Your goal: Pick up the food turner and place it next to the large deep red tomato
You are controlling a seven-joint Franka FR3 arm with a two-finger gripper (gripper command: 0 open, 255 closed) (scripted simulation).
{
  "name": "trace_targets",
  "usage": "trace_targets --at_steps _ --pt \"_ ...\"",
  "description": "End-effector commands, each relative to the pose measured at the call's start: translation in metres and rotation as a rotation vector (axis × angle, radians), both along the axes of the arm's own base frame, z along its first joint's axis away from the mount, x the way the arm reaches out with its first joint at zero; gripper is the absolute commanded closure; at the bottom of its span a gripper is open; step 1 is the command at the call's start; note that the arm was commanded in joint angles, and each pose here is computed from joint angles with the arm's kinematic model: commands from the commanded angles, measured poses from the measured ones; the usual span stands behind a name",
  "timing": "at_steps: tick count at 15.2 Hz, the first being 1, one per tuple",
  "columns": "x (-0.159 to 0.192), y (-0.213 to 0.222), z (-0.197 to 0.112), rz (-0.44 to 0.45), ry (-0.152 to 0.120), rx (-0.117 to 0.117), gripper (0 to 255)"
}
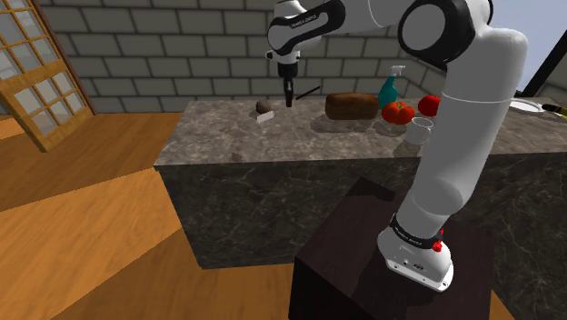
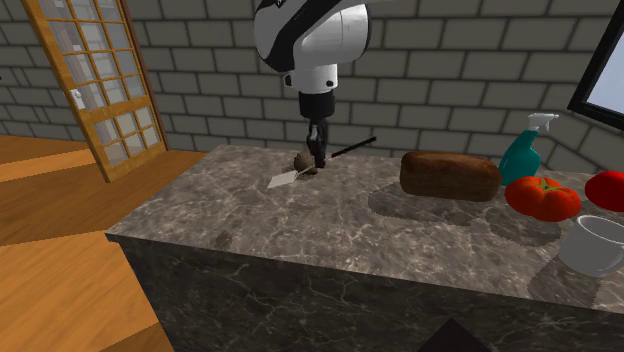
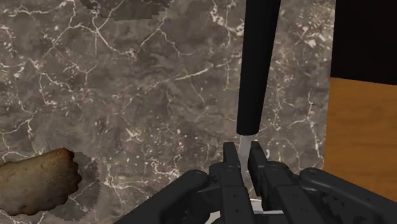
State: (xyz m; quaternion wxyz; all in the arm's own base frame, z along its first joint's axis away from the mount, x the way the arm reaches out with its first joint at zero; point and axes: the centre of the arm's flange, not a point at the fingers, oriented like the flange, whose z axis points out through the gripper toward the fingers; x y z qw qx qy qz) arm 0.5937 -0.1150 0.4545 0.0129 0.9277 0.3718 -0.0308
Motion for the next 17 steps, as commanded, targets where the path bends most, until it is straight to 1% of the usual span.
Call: trace_targets --at_steps 1,17 --pt "-0.018 -0.017 0.002 0.001 0.0 0.001 255" --pt "-0.165 -0.169 0.002 0.001 0.0 0.001 255"
